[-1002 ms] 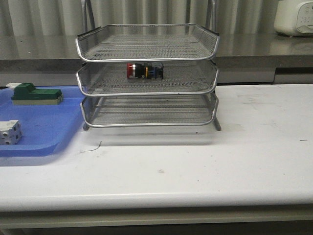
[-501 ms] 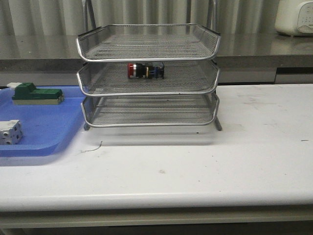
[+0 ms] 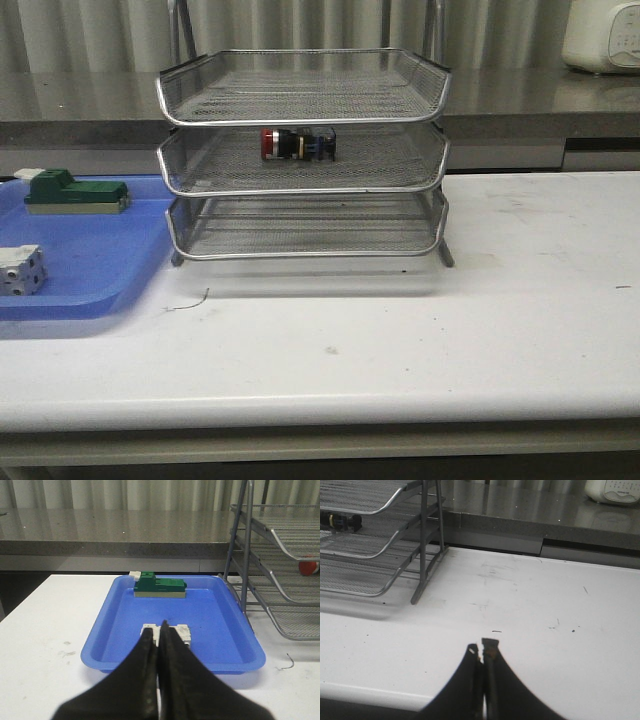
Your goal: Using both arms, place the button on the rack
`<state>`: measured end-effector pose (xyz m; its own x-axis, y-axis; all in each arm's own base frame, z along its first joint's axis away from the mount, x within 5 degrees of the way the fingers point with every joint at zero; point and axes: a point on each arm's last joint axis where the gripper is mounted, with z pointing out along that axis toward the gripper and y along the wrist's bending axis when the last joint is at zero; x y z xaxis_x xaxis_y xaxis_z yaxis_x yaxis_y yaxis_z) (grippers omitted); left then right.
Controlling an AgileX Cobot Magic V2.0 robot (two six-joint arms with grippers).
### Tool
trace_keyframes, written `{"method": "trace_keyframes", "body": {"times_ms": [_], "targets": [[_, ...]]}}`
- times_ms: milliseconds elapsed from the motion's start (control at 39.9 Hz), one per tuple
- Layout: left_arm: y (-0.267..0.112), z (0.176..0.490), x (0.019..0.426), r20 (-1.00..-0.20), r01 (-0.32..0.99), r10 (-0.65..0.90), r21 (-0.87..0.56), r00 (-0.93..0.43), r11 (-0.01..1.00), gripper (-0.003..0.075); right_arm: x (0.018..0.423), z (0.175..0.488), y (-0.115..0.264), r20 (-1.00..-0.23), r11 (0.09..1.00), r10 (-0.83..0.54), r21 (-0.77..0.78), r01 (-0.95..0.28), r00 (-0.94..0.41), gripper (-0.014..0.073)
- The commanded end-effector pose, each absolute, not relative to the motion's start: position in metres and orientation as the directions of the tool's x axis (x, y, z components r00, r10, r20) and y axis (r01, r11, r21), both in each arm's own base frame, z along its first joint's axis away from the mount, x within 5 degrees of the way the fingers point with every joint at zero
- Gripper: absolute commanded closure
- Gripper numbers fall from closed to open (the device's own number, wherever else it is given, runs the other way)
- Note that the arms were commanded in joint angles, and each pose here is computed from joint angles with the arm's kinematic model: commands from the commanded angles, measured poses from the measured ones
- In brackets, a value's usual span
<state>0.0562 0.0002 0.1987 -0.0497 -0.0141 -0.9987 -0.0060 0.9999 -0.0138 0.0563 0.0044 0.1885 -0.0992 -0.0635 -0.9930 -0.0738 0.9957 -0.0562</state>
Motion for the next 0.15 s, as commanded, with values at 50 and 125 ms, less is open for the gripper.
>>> {"method": "trace_keyframes", "body": {"times_ms": [50,125], "targets": [[0.0004,0.2047,0.0548,-0.998,-0.007,-0.018,-0.018,0.053,1.0,0.0739,0.0554,0.1974,0.0032,-0.997,0.996,-0.077,-0.077,-0.054,-0.005,0.0655],[0.0004,0.2047,0.0548,-0.998,-0.007,-0.018,-0.018,0.053,1.0,0.0739,0.0554,0.1974,0.0032,-0.997,0.996,-0.077,-0.077,-0.054,-0.005,0.0655]]}}
